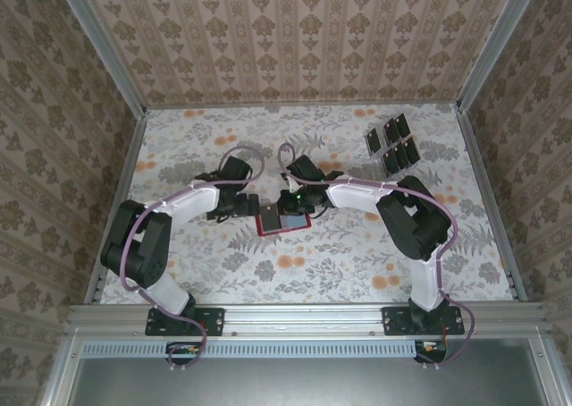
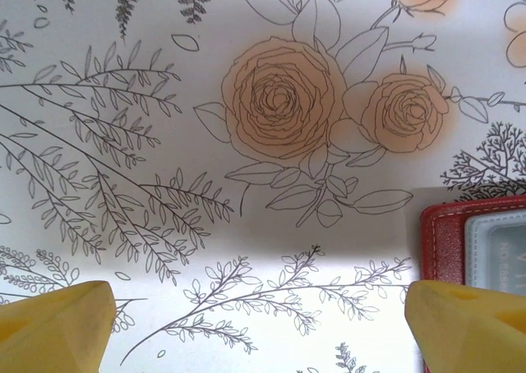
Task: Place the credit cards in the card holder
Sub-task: Insert the credit card into the card slot, then flip over the card slot on the card holder.
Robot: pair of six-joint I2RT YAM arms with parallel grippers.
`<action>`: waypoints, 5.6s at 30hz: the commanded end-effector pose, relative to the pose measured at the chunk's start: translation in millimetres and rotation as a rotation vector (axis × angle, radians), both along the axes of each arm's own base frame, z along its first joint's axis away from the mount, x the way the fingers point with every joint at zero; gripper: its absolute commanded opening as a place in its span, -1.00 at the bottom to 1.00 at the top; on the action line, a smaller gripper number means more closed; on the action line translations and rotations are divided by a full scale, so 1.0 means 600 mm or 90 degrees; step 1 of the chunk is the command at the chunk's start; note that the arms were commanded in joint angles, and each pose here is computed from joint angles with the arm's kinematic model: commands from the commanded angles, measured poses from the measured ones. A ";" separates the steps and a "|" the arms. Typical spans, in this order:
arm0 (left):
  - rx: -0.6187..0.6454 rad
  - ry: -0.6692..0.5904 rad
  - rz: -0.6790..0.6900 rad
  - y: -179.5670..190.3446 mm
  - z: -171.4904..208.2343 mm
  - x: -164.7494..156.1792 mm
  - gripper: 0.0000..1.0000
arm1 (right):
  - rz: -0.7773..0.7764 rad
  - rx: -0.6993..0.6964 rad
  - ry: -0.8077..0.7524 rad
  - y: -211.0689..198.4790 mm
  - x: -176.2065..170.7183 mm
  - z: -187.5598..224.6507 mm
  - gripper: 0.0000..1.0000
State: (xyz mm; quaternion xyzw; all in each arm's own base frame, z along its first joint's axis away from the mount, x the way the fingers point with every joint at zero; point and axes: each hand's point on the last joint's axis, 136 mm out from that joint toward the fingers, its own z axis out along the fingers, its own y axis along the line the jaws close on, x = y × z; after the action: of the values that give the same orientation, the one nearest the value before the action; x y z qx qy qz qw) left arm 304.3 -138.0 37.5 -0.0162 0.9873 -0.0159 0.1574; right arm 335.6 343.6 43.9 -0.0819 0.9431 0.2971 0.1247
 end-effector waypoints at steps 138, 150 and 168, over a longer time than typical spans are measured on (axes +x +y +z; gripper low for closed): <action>-0.154 -0.167 -0.081 -0.158 0.044 -0.082 0.99 | -0.047 0.001 0.075 0.002 -0.007 -0.050 0.12; -0.138 -0.168 -0.110 -0.186 0.033 -0.058 1.00 | -0.048 0.004 0.077 0.003 -0.007 -0.051 0.12; -0.078 -0.133 -0.085 -0.150 -0.025 -0.072 0.99 | -0.061 0.047 0.051 0.006 0.022 0.006 0.12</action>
State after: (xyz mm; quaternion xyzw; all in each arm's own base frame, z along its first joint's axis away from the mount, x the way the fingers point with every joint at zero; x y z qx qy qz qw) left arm 263.6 -235.9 32.3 0.0450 0.9588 -0.1066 0.2594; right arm 352.3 351.4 37.8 -0.0301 0.9383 0.3245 0.1159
